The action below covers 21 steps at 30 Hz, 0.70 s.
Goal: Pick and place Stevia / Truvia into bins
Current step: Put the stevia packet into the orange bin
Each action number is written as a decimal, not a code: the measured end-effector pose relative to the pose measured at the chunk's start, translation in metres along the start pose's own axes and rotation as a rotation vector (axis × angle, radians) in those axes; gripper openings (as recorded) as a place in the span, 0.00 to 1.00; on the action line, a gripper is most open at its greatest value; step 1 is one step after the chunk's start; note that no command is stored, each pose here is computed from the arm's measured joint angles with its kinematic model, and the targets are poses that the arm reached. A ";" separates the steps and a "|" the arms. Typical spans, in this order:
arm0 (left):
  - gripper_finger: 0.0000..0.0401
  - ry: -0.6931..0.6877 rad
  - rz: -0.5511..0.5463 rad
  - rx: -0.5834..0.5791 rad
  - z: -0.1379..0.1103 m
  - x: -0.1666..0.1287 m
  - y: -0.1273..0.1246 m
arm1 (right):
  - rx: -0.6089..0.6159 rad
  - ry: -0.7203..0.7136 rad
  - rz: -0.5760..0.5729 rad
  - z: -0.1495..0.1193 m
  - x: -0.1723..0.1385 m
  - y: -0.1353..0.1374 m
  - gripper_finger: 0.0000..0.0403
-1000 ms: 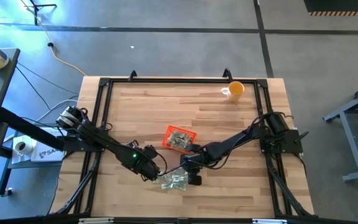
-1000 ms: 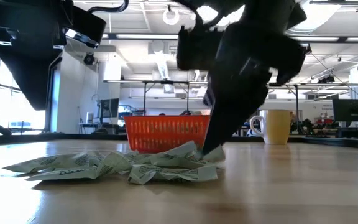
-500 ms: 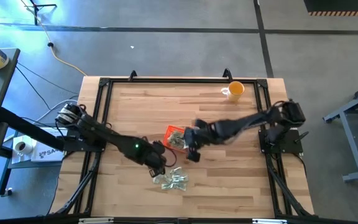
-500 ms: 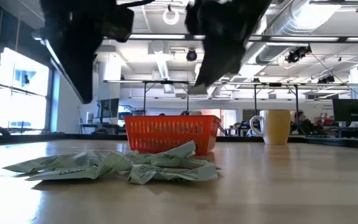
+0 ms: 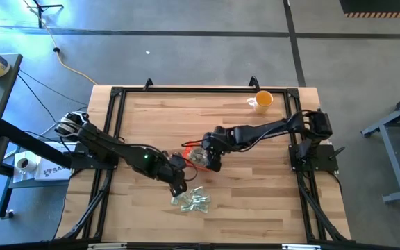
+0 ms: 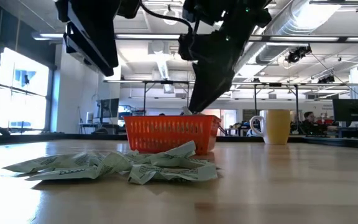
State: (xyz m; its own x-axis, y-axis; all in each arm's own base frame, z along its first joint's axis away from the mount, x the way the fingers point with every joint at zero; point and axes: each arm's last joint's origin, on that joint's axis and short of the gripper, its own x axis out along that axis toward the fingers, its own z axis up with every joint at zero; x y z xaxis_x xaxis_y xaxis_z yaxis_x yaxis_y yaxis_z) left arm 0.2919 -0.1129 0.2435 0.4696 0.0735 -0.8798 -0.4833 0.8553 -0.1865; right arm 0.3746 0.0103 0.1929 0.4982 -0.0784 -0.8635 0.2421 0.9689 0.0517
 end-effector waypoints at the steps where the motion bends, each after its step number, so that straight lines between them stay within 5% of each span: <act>1: 0.42 0.000 0.003 0.001 0.000 0.000 0.000 | -0.013 0.013 -0.001 -0.002 0.004 0.002 0.51; 9: 0.42 0.004 0.012 -0.028 -0.001 0.000 0.001 | -0.108 0.077 -0.006 -0.014 0.026 0.015 0.49; 21: 0.42 0.011 0.007 -0.056 0.007 0.003 0.006 | -0.105 -0.045 -0.034 -0.001 -0.028 0.012 0.52</act>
State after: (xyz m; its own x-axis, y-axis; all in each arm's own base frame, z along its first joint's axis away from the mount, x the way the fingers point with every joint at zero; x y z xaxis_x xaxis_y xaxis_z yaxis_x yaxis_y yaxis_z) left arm 0.2951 -0.1039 0.2428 0.4584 0.0734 -0.8857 -0.5271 0.8249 -0.2045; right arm 0.3626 0.0247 0.2168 0.5283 -0.1197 -0.8406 0.1721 0.9846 -0.0321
